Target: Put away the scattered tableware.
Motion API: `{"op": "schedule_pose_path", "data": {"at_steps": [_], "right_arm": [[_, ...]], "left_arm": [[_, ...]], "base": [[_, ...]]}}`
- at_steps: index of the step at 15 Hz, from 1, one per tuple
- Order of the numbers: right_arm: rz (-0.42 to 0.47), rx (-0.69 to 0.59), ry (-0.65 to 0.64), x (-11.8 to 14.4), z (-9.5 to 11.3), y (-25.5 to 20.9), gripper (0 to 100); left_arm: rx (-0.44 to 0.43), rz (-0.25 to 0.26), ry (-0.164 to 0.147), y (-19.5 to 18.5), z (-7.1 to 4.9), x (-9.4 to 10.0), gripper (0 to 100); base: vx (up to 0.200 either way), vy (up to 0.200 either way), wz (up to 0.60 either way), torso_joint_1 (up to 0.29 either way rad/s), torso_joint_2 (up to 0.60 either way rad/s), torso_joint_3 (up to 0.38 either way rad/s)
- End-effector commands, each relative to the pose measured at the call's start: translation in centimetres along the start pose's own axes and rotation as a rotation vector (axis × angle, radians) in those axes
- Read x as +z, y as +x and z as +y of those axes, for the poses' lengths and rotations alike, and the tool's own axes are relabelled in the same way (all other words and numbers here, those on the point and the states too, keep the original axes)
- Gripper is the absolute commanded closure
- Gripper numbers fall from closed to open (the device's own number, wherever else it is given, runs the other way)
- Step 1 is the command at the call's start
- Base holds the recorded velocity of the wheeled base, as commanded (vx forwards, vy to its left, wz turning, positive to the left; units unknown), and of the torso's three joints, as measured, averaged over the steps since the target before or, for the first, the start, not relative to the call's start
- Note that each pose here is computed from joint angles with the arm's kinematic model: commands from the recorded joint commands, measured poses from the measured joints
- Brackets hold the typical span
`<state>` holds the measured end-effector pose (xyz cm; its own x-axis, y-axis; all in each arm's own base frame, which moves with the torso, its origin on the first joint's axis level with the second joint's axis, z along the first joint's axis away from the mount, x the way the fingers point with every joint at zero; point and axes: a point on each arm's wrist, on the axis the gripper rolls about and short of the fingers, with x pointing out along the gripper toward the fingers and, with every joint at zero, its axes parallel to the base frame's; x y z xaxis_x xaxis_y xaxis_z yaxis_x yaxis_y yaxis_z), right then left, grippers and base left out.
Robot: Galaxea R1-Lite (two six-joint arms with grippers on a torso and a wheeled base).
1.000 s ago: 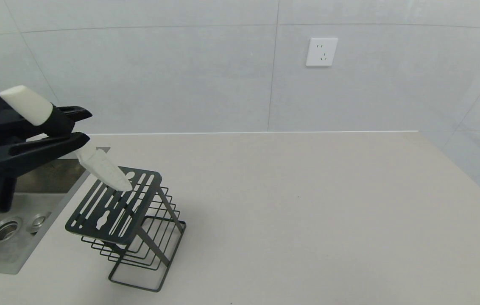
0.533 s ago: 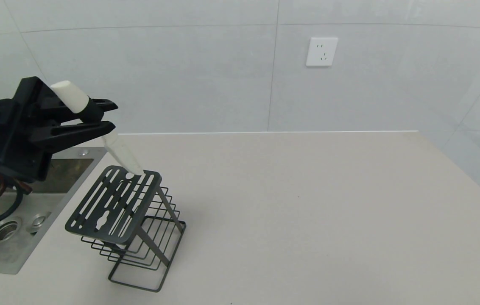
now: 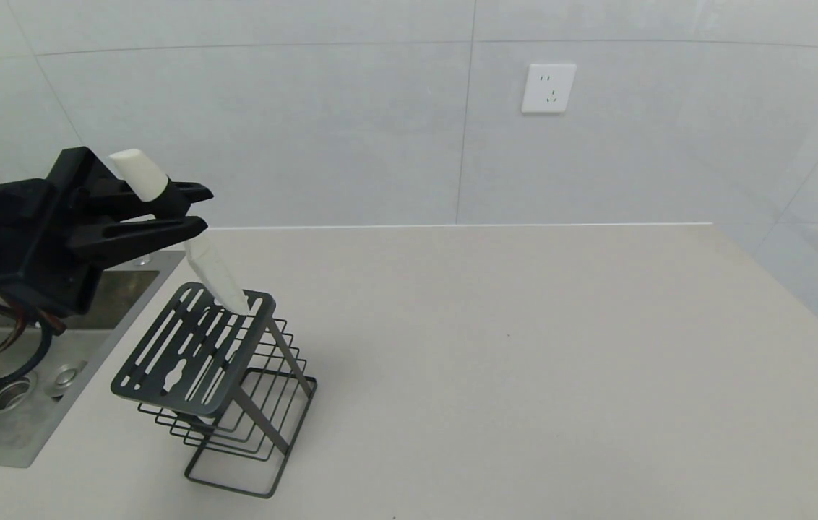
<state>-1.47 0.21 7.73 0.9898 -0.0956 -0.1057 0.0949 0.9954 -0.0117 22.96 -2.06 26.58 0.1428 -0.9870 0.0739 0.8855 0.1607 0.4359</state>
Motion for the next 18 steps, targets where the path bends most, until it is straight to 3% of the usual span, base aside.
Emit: {"op": "schedule_pose_path", "data": {"at_steps": [1, 15, 18], "right_arm": [[0.003, 0.001, -0.002, 0.0, 0.0, 0.0, 100], [0.001, 0.001, -0.003, 0.0, 0.0, 0.0, 100], [0.001, 0.0, -0.003, 0.0, 0.0, 0.0, 100]], "left_arm": [[-0.009, -0.005, -0.001, 0.1, -1.0, 0.5, 100], [0.002, 0.007, -0.037, -0.1, -0.3, -1.1, 100], [0.006, 0.006, -0.03, -0.1, 0.1, -1.7, 100]], "base": [[0.0, 0.0, 0.0, 0.0, 0.0, 0.0], [0.0, 0.0, 0.0, 0.0, 0.0, 0.0], [0.0, 0.0, 0.0, 0.0, 0.0, 0.0]]}}
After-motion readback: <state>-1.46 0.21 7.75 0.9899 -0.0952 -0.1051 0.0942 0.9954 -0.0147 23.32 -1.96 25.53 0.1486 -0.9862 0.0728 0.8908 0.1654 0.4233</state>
